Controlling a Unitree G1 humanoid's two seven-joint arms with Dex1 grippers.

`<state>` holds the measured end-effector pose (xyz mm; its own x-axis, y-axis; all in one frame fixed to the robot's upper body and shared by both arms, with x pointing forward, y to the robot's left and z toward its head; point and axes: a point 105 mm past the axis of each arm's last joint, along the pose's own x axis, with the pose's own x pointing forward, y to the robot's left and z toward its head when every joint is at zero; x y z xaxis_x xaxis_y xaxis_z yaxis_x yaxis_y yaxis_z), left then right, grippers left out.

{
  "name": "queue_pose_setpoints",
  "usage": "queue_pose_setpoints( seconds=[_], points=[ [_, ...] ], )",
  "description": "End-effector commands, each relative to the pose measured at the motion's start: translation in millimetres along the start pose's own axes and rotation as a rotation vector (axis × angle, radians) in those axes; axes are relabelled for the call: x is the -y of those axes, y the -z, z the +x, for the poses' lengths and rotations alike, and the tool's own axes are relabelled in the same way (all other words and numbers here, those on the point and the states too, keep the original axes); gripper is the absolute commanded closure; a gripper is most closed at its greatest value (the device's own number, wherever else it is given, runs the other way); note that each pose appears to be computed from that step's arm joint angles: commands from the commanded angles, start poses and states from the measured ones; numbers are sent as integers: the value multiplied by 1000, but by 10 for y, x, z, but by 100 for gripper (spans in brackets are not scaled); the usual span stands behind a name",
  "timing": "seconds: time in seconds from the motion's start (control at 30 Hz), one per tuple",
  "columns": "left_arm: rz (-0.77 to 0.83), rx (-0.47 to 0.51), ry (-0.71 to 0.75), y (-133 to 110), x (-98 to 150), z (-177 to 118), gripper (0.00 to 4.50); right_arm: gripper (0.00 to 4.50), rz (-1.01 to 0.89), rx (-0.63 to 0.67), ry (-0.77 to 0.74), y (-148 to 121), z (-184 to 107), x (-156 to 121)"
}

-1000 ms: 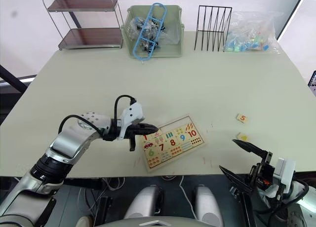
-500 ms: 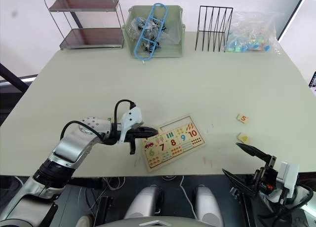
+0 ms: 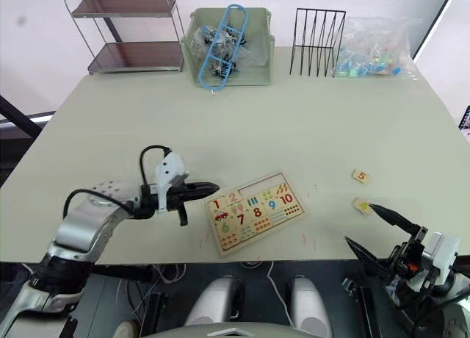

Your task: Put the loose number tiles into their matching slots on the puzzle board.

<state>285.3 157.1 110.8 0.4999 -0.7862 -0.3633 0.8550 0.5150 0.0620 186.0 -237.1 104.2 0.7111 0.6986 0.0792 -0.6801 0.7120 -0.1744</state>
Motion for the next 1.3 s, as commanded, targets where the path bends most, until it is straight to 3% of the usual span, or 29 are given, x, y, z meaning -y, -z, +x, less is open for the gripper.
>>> queue_pose_setpoints(
  seconds=[0.03, 0.27, 0.37, 0.57, 0.6, 0.8, 1.3],
  points=[
    [-10, 87, -86, -117, -23, -211, 444, 0, -32, -53, 66, 18, -106, 172],
    [-90, 150, -216, 71, -89, -643, 444, 0, -7, -109, 105, 141, -275, 389],
    [-107, 156, -291, 194, -129, -812, 325, 0, -11, -128, 117, 174, -334, 497],
    [-113, 128, -394, 418, -133, -1048, 34, 0, -1, -146, 137, 201, -401, 668],
    [-121, 137, -417, 446, -151, -1101, 5, 0, 2, -145, 135, 193, -402, 681],
    [-166, 162, -492, 593, -165, -1297, 5, 0, 24, -137, 123, 149, -461, 697],
    [-182, 143, -462, 699, -124, -1448, 5, 0, 48, -135, 72, 172, -469, 607]
  ],
)
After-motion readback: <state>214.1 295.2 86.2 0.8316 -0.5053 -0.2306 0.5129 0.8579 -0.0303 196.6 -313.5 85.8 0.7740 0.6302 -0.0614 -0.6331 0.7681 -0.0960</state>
